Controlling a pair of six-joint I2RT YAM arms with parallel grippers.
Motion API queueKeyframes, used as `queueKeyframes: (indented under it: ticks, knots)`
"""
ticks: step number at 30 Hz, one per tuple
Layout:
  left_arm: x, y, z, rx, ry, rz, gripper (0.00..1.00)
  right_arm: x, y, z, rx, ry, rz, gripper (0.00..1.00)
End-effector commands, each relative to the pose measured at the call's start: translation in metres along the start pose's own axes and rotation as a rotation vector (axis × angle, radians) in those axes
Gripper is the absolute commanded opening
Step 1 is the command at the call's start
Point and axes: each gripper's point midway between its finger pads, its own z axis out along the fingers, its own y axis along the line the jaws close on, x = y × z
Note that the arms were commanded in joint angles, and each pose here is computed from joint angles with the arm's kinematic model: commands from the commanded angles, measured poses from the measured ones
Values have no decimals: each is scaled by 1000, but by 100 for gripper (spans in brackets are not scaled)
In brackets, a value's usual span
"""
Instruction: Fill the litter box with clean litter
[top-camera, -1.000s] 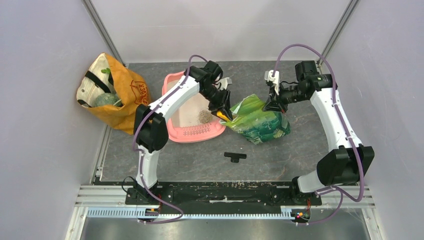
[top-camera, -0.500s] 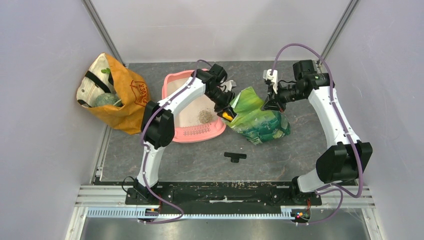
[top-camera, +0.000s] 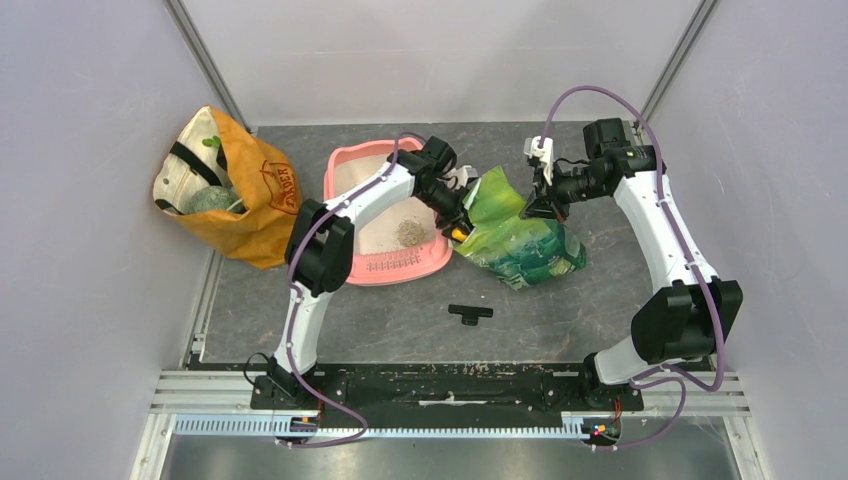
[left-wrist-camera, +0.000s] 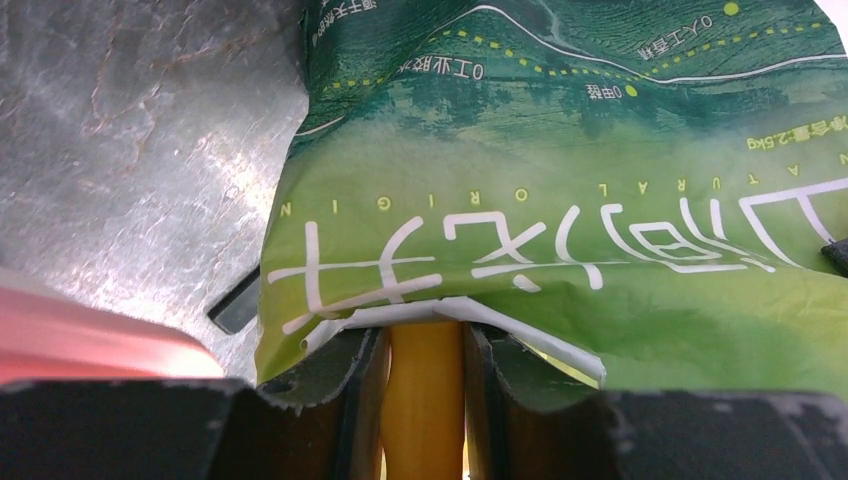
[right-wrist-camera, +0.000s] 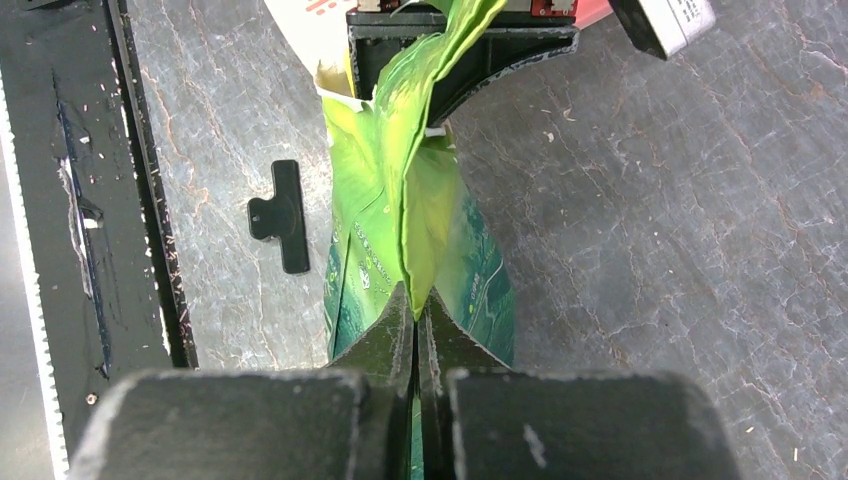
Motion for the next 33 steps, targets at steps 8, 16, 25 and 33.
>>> queueKeyframes:
  ticks: [8,16,25,33]
  knots:
    - [9,-28,21,200,-50,191,2,-33,4,-3,1,-110,-84,0]
    - [15,-64,-10,445,-106,223,2,-36,9,-8,10,-105,-96,0]
    - [26,-74,-44,523,-146,233,2,-46,6,-21,46,-127,-102,0]
    - [29,-63,-94,498,-231,217,2,-58,2,-28,67,-165,-108,0]
